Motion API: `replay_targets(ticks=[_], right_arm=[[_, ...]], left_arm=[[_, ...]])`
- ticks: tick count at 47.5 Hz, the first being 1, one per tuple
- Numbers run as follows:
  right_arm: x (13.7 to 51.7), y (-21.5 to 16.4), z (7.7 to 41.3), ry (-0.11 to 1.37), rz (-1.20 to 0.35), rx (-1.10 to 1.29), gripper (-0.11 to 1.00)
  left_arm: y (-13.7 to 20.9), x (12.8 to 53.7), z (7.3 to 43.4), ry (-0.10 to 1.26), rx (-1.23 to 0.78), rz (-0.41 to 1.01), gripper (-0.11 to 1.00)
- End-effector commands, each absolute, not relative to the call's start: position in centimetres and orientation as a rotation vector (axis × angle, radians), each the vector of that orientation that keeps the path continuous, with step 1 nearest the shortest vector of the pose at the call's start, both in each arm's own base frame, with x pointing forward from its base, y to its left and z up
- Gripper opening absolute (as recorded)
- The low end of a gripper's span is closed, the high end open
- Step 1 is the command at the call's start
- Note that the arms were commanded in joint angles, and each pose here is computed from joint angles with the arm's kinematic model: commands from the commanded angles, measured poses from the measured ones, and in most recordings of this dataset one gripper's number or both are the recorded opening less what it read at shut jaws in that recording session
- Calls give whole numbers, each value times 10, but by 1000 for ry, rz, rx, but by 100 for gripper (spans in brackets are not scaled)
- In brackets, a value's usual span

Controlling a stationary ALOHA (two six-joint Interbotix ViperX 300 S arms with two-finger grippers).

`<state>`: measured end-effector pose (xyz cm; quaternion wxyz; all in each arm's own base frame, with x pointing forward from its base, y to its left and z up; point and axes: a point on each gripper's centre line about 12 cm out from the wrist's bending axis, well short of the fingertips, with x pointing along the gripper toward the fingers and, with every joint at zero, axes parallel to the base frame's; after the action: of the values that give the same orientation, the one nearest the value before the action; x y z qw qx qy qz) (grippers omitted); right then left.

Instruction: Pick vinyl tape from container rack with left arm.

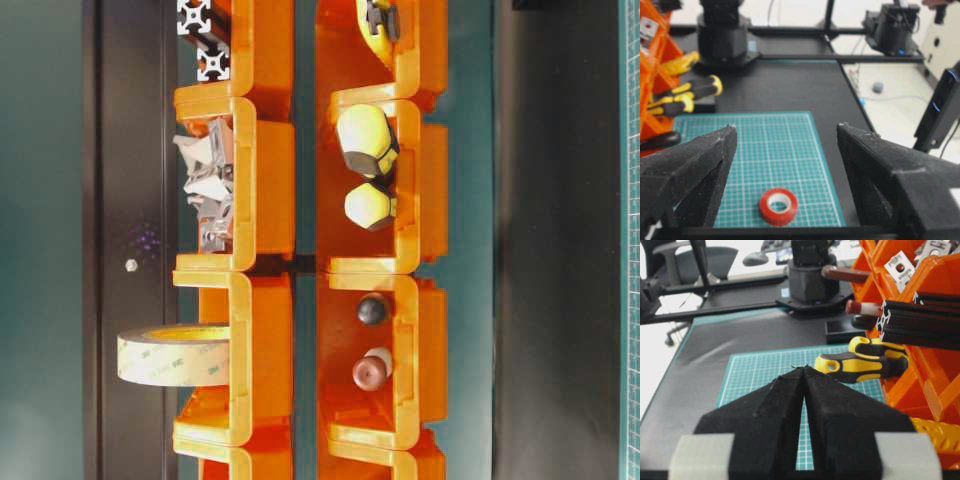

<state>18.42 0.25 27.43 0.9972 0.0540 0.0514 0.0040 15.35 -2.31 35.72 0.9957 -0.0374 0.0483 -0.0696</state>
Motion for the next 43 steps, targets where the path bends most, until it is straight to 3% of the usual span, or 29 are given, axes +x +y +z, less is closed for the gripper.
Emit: replay_targets(ticks=[1, 18, 43], right_arm=[[187, 4, 290, 57, 17, 108, 0], [187, 4, 302, -46, 22, 103, 0], [188, 5, 301, -44, 28, 100, 0]], left_arm=[[-22, 152, 362, 78, -77, -136, 77], [-22, 157, 350, 111, -74, -125, 77], [-17, 155, 344, 147, -73, -93, 77]])
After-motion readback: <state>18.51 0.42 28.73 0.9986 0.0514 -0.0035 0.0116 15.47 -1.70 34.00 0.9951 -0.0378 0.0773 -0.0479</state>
